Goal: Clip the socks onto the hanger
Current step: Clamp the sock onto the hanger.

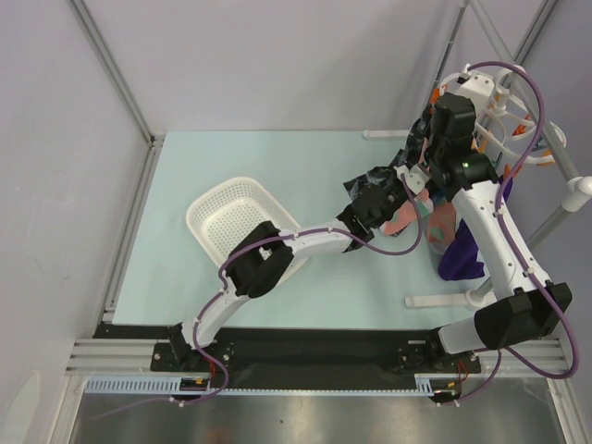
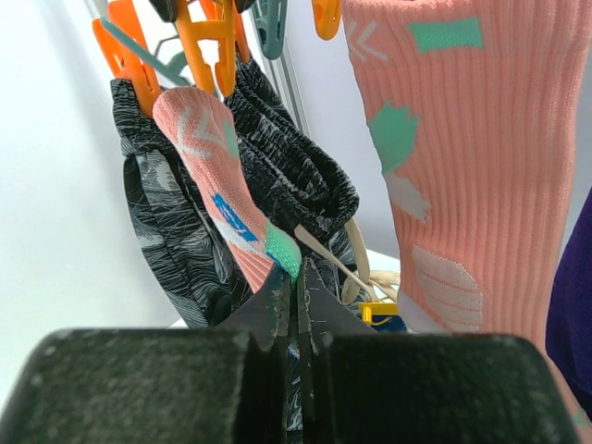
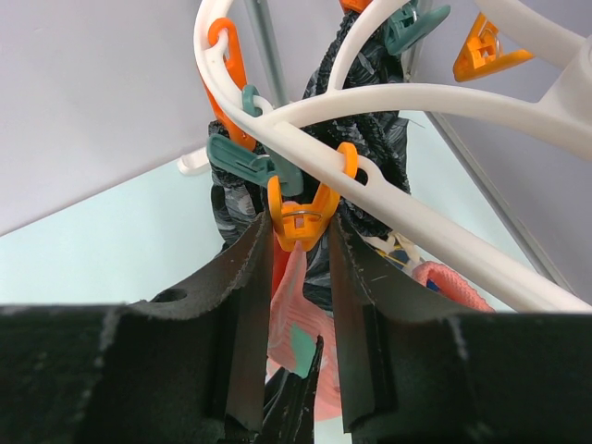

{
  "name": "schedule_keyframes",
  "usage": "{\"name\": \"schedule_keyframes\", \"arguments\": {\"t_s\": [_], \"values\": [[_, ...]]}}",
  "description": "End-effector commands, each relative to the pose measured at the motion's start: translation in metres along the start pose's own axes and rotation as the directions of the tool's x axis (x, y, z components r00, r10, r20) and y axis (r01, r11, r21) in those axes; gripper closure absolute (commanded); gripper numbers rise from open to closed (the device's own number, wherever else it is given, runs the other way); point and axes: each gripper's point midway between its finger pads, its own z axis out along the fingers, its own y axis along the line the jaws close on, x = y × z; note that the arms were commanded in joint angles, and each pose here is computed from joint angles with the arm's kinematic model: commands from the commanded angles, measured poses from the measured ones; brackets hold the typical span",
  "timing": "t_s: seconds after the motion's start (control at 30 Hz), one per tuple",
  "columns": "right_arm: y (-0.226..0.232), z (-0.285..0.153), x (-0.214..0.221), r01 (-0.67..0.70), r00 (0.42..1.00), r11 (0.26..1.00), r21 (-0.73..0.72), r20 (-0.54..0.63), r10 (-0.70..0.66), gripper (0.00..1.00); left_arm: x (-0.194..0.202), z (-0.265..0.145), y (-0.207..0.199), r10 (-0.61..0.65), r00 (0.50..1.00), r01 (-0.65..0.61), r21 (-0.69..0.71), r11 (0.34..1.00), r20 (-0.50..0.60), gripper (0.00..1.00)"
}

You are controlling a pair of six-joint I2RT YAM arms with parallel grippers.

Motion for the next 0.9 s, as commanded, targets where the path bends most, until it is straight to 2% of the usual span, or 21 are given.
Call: {"name": "schedule_keyframes", "arguments": {"t_s": [0.0,0.43,0.67,0.87], "values": [[0.012,-0.008,0.006,0.017,1.0,0.998,-0.056,-0.02,-0.018,1.0,-0.052,0.01,0.008,-0.015,0.994,0.016,-0.007,1.0,0.111,1.0],[0.013,-0.008,0.008,0.025,0.999,0.998,-0.056,-0.023,-0.027,1.0,-0.074,0.011,0.011,-0.017,0.99,0.018,-0.011,1.0,0.143,1.0],[0.013,-0.008,0.009,0.026,0.999,0.998,-0.055,-0.021,-0.027,1.0,-0.106,0.004,0.023,-0.056,0.981,0.064,-0.034,0.997,0.183,1.0],[0.014,-0.008,0.009,0.021,0.999,0.998,-0.059,-0.024,-0.022,1.0,-0.103,0.013,0.015,-0.077,0.984,0.079,-0.005,0.997,0.159,1.0]]}}
